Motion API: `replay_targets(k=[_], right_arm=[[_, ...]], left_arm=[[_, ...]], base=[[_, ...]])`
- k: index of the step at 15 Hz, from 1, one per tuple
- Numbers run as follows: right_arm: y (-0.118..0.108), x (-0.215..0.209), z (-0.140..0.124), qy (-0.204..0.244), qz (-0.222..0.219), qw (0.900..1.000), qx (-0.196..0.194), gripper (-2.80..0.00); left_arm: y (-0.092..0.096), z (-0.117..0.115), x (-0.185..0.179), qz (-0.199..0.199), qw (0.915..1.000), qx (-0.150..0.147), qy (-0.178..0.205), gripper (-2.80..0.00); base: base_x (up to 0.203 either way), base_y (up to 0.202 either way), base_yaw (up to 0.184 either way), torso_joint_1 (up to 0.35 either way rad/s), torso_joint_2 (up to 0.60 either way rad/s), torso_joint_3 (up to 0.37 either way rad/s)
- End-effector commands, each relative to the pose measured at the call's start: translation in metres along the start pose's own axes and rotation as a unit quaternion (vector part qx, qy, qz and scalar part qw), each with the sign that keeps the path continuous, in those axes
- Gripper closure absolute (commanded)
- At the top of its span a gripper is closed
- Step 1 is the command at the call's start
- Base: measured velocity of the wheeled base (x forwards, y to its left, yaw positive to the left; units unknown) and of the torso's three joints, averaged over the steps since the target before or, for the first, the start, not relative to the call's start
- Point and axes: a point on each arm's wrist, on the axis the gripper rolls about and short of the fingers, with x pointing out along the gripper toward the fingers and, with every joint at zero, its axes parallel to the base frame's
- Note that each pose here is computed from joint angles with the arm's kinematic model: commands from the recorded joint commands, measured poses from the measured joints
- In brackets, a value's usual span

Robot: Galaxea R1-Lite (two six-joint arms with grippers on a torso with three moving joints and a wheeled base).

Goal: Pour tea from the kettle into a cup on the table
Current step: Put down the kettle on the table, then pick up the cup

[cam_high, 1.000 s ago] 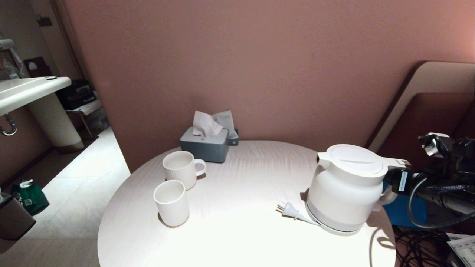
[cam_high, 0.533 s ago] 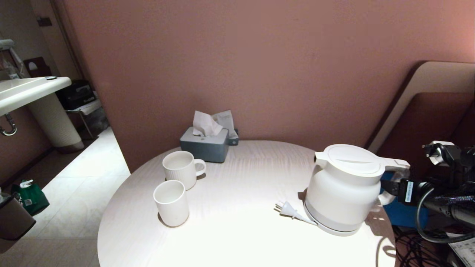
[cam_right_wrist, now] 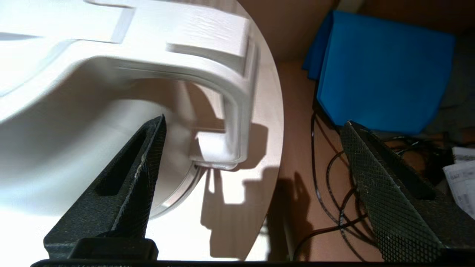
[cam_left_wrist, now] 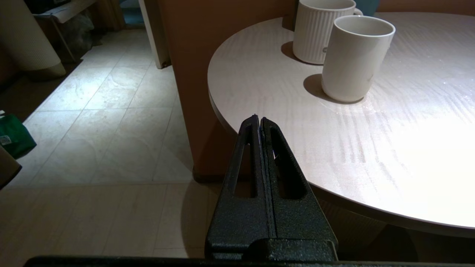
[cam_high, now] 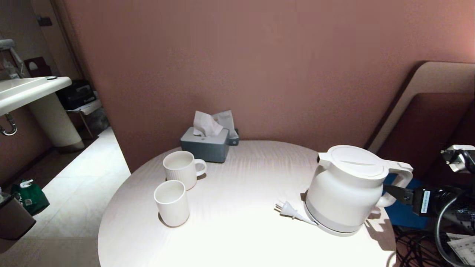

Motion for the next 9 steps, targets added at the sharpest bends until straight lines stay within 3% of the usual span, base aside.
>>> replay_targets(k=[1, 4, 9], right_arm=[[-0.001, -0.023, 0.009, -0.027, -0.004, 1.000, 0.000, -2.80], [-0.001, -0.059, 0.017, -0.031, -0.003, 1.000, -0.001, -2.80], [-0.002, -0.096, 0.017, -0.083, 0.001, 0.997, -0.001, -2.80]], left_arm=[[0.000, 0.000, 0.000, 0.000, 1.0000, -0.001, 0.000, 0.00], [0.000, 0.000, 0.000, 0.000, 1.0000, -0.001, 0.000, 0.00], [0.000, 0.000, 0.000, 0.000, 1.0000, 0.000, 0.000, 0.00]], base=[[0.000, 0.000, 0.000, 0.000, 0.00, 0.000], [0.000, 0.000, 0.000, 0.000, 0.00, 0.000], [0.000, 0.000, 0.000, 0.000, 0.00, 0.000]])
